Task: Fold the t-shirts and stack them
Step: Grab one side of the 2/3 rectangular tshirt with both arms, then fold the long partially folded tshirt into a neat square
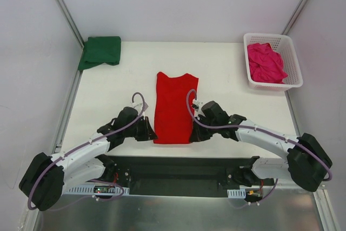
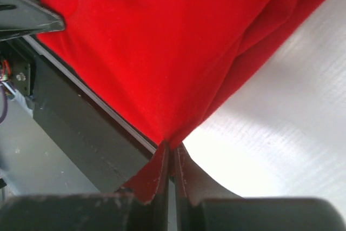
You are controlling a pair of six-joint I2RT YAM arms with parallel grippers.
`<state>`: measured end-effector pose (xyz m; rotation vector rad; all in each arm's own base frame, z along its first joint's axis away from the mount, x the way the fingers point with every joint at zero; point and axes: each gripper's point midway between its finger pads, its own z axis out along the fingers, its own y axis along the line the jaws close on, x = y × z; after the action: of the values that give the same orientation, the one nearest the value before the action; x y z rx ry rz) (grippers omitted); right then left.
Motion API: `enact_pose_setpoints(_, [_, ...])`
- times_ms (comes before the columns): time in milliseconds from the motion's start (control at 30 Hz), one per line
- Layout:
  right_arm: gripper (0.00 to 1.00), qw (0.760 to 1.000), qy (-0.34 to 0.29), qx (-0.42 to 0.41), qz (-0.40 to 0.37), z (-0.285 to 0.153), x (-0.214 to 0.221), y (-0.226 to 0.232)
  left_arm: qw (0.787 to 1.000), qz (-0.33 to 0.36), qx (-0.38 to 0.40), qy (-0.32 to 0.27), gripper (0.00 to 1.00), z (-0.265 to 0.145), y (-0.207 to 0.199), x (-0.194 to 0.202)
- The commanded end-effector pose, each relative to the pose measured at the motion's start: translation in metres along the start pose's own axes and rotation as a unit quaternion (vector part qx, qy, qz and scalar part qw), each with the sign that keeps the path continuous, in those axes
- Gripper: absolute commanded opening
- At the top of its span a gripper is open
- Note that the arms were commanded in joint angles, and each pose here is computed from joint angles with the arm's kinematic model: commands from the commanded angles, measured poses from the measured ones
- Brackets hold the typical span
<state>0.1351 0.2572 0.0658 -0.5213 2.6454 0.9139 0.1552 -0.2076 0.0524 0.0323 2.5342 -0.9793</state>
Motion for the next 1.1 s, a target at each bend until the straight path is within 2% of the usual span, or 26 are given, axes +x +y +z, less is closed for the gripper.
enact_pose_setpoints(0, [0.04, 0.999, -0.026, 0.043, -0.001, -0.017, -0.015, -0.003, 1.0, 0.014, -0.005, -0.017, 0.01, -0.01, -0.013, -0.018])
enact_pose_setpoints(433, [0.03, 0.995, -0.08, 0.061, -0.03, -0.046, -0.06, 0.015, 0.996, 0.064, 0.015, -0.067, 0.03, -0.044, -0.069, -0.076])
enact_pose_setpoints(700, [0.03, 0.99, -0.109, 0.074, -0.045, -0.053, -0.101, 0.022, 0.991, 0.1, -0.006, -0.084, 0.04, -0.039, -0.079, -0.107])
enact_pose_setpoints(1067, [0.02, 0.985, -0.142, 0.091, -0.038, -0.061, -0.152, 0.001, 0.985, 0.128, -0.033, -0.112, 0.02, -0.027, -0.085, -0.154])
